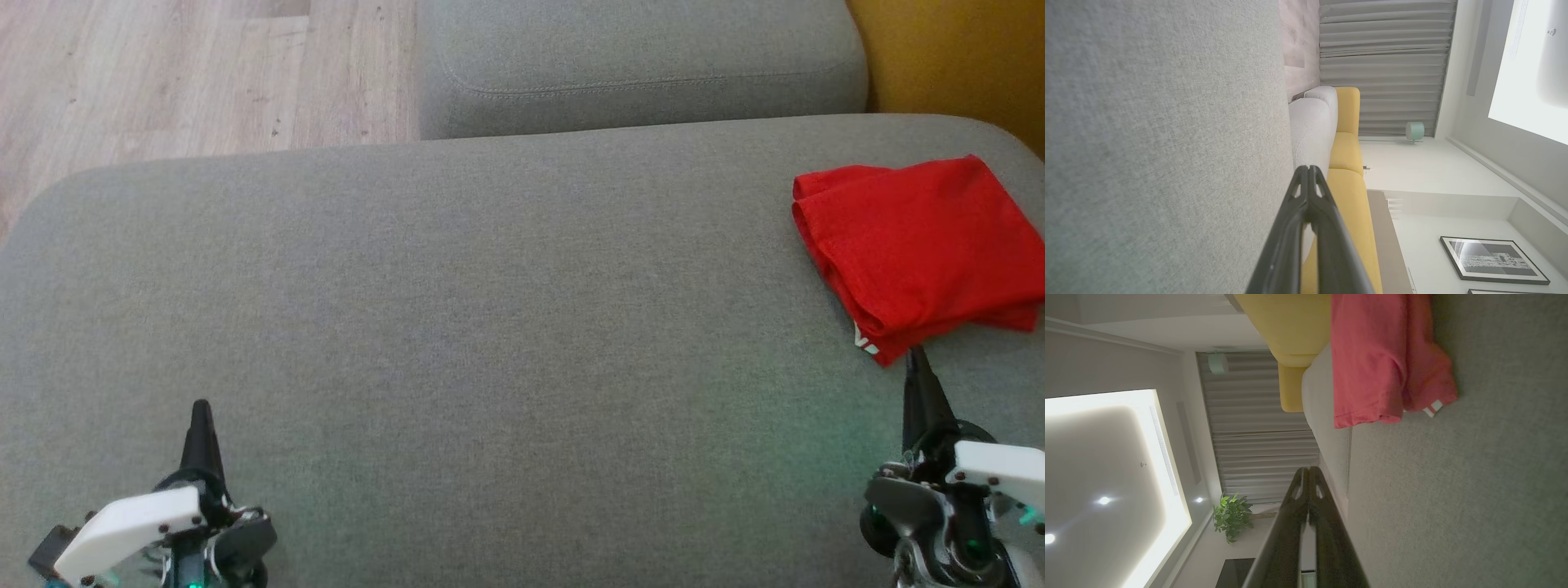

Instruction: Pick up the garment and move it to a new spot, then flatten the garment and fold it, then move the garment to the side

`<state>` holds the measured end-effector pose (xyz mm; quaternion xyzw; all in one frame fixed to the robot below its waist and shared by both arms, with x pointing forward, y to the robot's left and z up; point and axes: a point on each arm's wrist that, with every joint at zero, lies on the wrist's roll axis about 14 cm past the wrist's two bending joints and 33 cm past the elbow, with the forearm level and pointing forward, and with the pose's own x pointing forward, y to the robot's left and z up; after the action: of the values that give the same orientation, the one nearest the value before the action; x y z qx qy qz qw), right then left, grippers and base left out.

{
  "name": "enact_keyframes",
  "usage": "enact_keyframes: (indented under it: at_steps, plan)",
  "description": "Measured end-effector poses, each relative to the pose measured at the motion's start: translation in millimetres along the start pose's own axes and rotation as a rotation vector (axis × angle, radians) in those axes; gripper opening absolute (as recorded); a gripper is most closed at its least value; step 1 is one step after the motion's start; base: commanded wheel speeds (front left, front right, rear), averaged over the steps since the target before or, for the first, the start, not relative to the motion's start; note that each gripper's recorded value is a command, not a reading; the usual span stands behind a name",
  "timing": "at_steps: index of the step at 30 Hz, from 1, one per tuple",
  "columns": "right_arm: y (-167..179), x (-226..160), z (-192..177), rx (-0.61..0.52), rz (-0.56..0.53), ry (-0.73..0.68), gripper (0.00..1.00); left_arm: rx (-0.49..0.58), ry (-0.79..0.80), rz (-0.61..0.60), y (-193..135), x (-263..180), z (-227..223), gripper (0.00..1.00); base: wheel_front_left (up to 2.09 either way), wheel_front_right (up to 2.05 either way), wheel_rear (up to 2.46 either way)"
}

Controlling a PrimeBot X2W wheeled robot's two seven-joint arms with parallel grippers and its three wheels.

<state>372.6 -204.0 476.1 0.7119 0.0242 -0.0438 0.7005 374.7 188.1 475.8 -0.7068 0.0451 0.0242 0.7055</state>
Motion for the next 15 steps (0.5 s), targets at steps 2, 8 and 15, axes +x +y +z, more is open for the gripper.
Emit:
enact_keyframes:
  at_steps: [2,8,15]
  plan:
    - [0.0,0.0,0.3,0.000,0.000,-0.001,0.00,0.000,0.000,0.000,0.0,0.0,0.0,0.00,0.00,0.00,0.00]
    - [0.1,-0.1,0.8,0.000,0.000,-0.002,0.00,0.000,0.000,0.000,0.0,0.0,0.1,0.00,0.00,0.00,0.00]
    - [0.1,-0.1,1.3,0.000,0.000,-0.004,0.00,-0.001,0.000,0.000,0.0,0.0,0.0,0.00,0.00,0.00,0.00]
